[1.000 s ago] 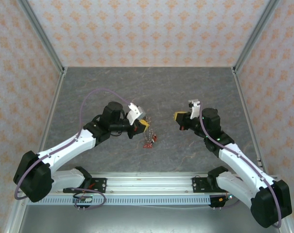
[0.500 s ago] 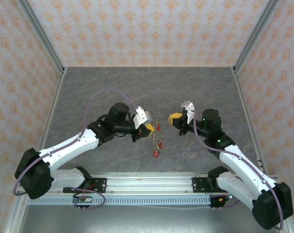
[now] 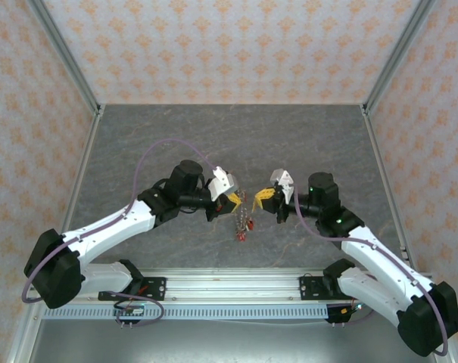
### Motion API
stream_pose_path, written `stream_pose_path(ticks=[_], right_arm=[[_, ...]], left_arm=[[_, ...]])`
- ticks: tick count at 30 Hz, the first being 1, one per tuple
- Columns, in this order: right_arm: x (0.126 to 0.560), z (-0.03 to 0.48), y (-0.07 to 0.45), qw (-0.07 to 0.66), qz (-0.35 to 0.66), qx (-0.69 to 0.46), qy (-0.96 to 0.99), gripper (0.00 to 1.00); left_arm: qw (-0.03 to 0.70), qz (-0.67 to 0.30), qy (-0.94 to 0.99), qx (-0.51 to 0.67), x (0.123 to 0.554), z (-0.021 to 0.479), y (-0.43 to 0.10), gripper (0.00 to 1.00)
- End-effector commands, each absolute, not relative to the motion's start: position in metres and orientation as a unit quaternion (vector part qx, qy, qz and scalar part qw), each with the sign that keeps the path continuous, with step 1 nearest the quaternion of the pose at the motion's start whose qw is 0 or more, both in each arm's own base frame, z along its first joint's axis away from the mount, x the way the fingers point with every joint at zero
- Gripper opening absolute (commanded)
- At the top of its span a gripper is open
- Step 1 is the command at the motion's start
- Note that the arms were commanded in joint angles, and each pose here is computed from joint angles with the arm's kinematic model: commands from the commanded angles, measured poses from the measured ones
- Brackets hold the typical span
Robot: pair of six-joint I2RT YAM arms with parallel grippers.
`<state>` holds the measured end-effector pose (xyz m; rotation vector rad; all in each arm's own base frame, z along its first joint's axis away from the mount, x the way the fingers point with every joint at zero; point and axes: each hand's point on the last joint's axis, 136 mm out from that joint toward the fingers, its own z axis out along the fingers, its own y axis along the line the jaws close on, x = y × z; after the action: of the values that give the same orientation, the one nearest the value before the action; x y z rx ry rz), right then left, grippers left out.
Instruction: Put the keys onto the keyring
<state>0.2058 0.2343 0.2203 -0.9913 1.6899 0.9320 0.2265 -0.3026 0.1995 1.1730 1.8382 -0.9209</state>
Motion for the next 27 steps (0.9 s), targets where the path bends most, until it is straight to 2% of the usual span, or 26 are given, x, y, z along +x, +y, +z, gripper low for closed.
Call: stream_pose_path(ticks=[1,14,27], right_arm=[[0.198,0.243,0.244,0.475,0.402,-0.43,0.654,0.0],[0.195,0.247,0.26,0.472,0.429,-0.44,0.632,0.0],[0.214,0.233,0.261,0.496,0.377,-0.422,0.658,0.0]], left_arm=[[0.406,-0.358,0.703,0.462,0.234,0.22,-0.31,0.0],[0.405,-0.359,0.707,0.454,0.239,0.219,-0.313,0.0],[0.404,-0.36,0.708,0.455,0.238,0.22,-0.313,0.0]])
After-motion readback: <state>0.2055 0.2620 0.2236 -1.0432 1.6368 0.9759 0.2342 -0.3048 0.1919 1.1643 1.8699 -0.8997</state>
